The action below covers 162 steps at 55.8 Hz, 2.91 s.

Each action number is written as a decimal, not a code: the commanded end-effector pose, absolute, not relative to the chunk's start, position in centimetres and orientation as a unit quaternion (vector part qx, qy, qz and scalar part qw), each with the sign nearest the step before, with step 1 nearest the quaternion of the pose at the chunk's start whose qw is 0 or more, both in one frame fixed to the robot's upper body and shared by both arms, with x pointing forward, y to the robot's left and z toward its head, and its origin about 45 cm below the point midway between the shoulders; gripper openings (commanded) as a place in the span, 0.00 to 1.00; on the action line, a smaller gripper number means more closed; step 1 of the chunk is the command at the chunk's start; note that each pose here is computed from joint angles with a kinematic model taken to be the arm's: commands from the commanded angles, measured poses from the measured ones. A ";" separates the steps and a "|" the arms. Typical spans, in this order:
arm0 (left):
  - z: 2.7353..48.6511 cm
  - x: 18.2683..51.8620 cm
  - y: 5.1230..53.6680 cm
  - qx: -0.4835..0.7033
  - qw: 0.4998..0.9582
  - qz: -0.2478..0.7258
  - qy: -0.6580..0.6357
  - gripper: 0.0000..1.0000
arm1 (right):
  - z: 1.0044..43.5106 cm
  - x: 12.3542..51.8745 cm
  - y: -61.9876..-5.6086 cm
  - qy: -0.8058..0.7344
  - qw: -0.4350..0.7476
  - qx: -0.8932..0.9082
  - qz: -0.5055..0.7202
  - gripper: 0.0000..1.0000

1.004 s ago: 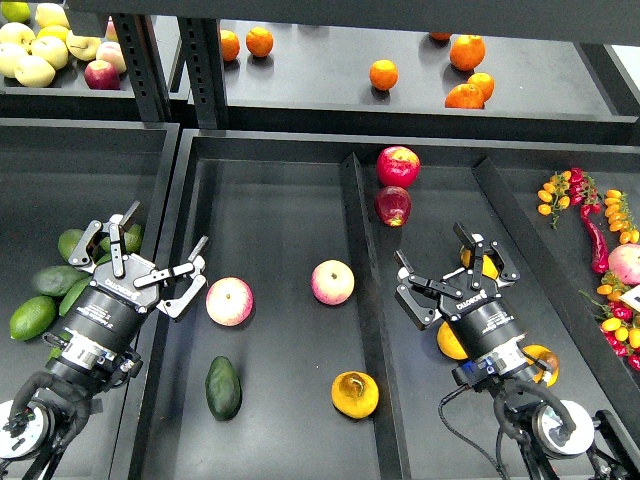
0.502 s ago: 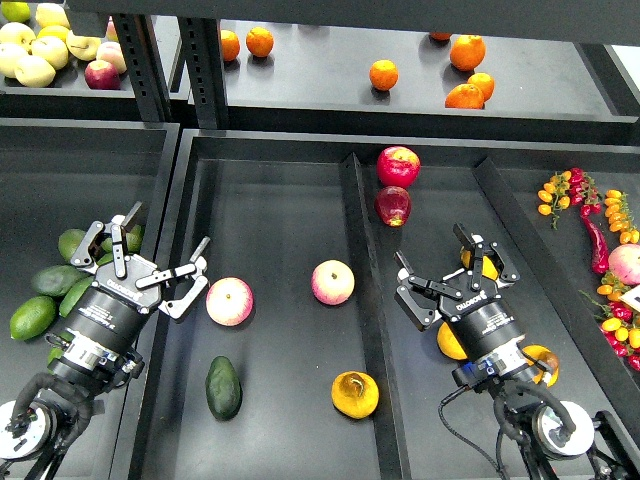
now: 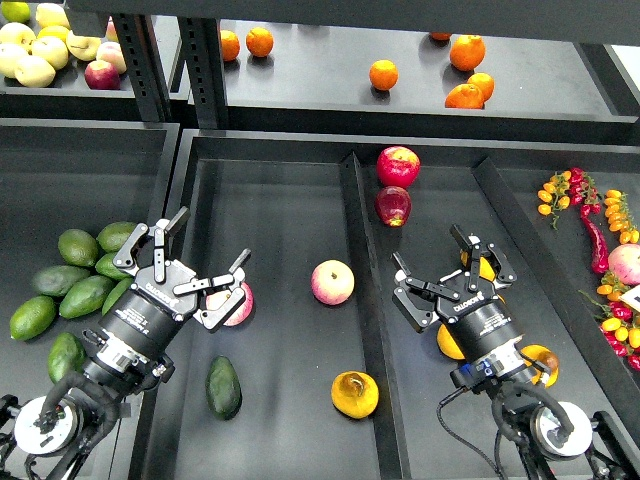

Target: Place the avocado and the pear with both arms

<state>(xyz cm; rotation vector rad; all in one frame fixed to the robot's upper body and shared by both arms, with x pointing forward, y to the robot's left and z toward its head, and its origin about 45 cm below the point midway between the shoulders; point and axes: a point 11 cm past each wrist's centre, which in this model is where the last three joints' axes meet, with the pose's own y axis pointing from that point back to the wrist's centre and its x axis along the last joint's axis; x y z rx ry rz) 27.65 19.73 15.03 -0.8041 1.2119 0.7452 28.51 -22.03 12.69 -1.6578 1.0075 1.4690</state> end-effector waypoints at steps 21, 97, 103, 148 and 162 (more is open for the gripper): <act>14.6 28.8 19.2 -0.350 0.685 0.323 0.552 1.00 | 12.7 28.5 -21.9 0.387 0.345 -0.639 0.568 0.99; 18.7 35.3 19.5 0.511 0.847 0.131 0.060 1.00 | 13.9 35.4 -22.3 0.444 0.301 -0.591 0.602 0.99; 17.1 34.4 20.2 0.542 0.831 0.112 0.056 1.00 | 14.0 36.0 -22.3 0.445 0.301 -0.592 0.601 0.99; 6.2 30.7 20.0 0.637 0.765 0.057 0.071 0.99 | 13.8 36.8 -22.5 0.445 0.304 -0.589 0.602 0.99; 5.6 30.7 19.2 0.637 0.766 0.057 0.073 0.99 | 13.8 36.8 -22.5 0.446 0.304 -0.588 0.603 0.99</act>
